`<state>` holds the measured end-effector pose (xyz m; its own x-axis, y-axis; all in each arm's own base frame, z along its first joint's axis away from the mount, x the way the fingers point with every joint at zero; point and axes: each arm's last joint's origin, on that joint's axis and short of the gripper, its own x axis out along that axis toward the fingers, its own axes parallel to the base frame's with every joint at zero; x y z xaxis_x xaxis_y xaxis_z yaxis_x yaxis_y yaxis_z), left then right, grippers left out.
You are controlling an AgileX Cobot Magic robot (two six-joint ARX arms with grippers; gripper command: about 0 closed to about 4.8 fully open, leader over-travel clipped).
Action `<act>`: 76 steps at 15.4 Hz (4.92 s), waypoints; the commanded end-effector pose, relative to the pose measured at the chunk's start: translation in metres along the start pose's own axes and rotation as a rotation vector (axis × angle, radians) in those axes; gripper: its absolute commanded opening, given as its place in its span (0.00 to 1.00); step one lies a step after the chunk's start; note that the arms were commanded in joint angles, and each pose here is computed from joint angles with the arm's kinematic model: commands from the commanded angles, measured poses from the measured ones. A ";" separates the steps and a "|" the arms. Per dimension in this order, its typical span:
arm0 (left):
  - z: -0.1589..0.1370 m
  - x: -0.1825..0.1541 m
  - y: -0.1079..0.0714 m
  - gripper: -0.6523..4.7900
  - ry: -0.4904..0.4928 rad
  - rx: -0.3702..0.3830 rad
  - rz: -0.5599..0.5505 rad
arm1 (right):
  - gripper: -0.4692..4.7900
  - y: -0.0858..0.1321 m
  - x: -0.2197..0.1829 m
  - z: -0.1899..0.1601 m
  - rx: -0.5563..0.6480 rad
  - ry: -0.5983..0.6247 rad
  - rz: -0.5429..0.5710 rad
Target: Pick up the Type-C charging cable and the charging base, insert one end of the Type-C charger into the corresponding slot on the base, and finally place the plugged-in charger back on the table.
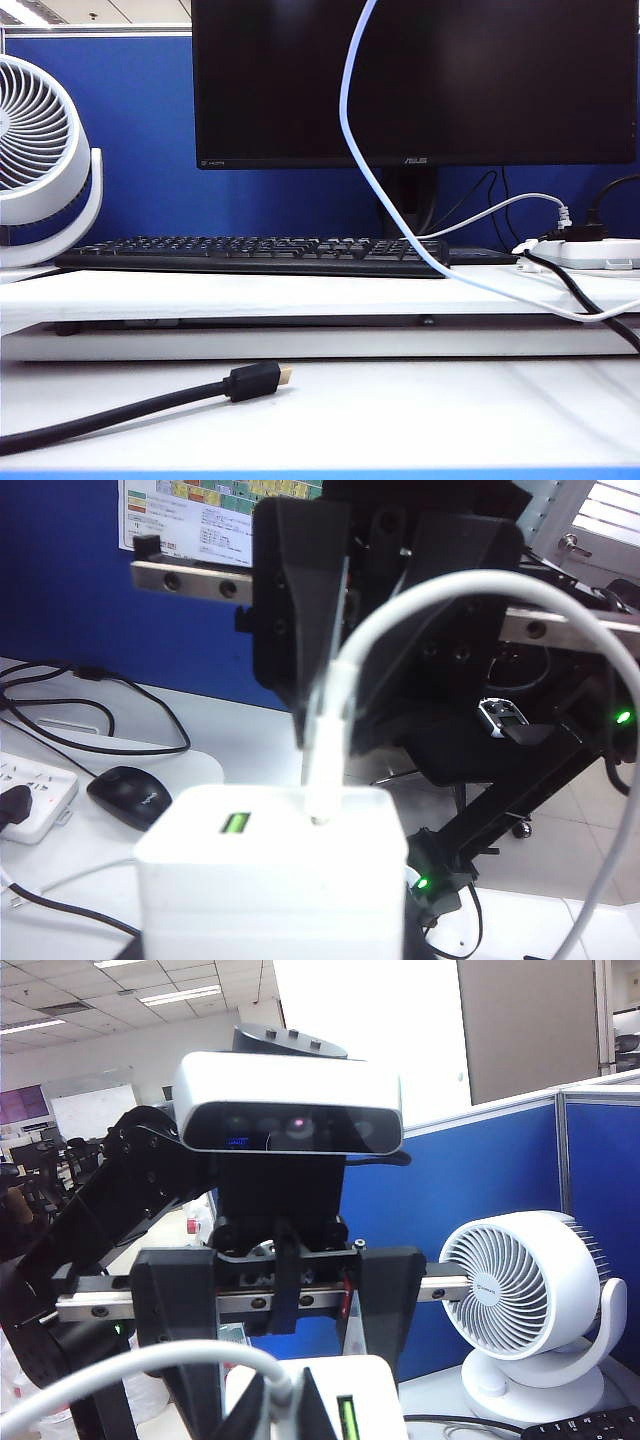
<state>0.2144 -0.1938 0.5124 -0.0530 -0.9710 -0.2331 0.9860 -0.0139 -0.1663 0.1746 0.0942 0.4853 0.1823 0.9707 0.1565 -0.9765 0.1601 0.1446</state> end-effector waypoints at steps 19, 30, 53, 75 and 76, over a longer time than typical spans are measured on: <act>0.006 -0.003 -0.004 0.11 -0.038 0.031 -0.024 | 0.09 0.001 0.010 -0.026 0.072 0.167 0.097; 0.009 -0.003 -0.004 0.11 -0.053 0.009 -0.022 | 0.09 0.009 0.021 -0.036 0.081 0.211 0.139; 0.006 -0.004 -0.004 0.11 -0.032 0.029 -0.005 | 0.67 0.015 0.006 -0.022 0.056 0.196 -0.017; -0.046 0.029 0.053 0.11 0.406 -0.080 0.464 | 0.67 0.036 -0.032 0.006 -0.177 0.009 -0.454; -0.054 0.036 0.062 0.11 0.446 -0.110 0.458 | 0.67 0.036 -0.032 0.006 -0.176 0.009 -0.454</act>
<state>0.2615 -0.2137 0.4481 0.2949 -0.6980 -0.6526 0.9051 0.4230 -0.0434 0.1360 0.0691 0.4889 0.5936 0.7997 0.0904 -0.8045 0.5925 0.0417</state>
